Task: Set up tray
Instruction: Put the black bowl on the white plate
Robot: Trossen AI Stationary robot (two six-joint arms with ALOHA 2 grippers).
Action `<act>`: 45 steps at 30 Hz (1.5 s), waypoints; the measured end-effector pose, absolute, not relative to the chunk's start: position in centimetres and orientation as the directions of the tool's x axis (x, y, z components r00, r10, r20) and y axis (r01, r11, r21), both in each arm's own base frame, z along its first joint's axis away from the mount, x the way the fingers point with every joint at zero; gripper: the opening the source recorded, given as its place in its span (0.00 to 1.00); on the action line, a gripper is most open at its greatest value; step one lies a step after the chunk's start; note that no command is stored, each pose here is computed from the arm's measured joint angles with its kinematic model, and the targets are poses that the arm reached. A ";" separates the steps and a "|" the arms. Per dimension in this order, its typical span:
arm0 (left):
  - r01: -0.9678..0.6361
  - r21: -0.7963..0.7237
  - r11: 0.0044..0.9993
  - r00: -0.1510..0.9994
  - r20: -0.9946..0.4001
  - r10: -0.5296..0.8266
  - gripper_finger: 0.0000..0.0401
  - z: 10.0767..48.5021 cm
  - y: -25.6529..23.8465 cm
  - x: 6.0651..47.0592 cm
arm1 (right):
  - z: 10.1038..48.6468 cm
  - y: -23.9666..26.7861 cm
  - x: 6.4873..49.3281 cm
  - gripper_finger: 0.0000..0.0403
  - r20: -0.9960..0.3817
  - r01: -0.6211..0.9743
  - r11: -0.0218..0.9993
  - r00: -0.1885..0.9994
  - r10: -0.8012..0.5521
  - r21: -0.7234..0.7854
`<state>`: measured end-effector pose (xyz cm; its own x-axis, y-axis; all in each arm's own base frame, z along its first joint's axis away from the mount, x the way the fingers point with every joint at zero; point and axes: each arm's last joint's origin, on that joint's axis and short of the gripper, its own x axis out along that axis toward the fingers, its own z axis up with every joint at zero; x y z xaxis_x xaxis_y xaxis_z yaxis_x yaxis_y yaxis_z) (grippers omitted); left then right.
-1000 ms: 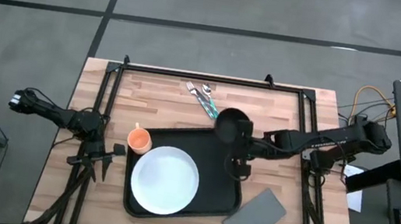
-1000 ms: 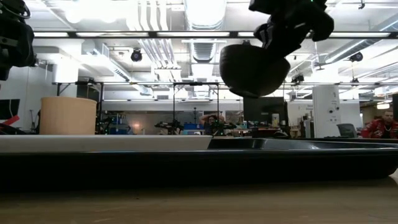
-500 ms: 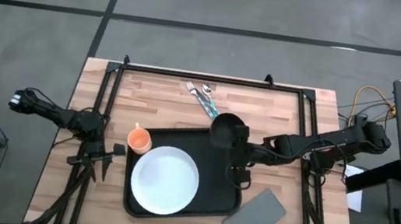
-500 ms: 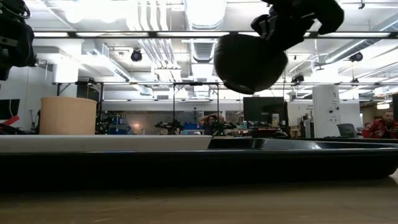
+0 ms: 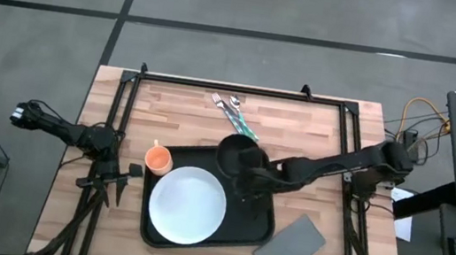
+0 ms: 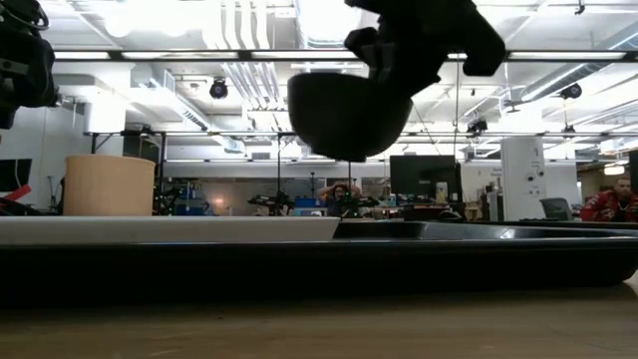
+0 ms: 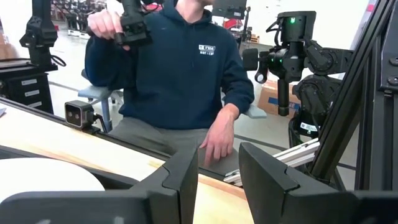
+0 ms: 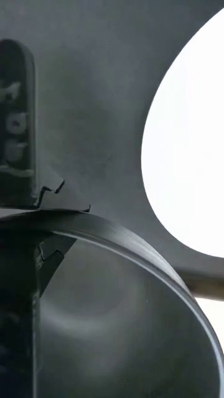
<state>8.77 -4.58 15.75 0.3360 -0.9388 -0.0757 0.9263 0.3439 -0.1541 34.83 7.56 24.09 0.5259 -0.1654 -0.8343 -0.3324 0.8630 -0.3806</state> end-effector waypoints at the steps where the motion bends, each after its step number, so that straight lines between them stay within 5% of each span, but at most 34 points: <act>1: 0.926 -0.154 0.344 0.336 -0.075 -0.939 0.24 15.8 -4.6 8.8 | 23.8 7.7 34.9 0.02 -0.841 -0.341 0.860 0.514 -0.168 -0.380; 45: 0.926 -0.154 0.344 0.336 -0.075 -0.939 0.24 15.8 -4.6 8.8 | 21.8 13.5 36.4 0.02 -0.821 -0.544 0.717 0.566 -0.072 -0.437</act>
<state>8.76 -4.58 15.75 0.3358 -0.9389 -0.0755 0.9263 0.3437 -0.1542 36.38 13.50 21.79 0.5657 -0.0715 -0.8215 -0.5437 0.7167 -0.4368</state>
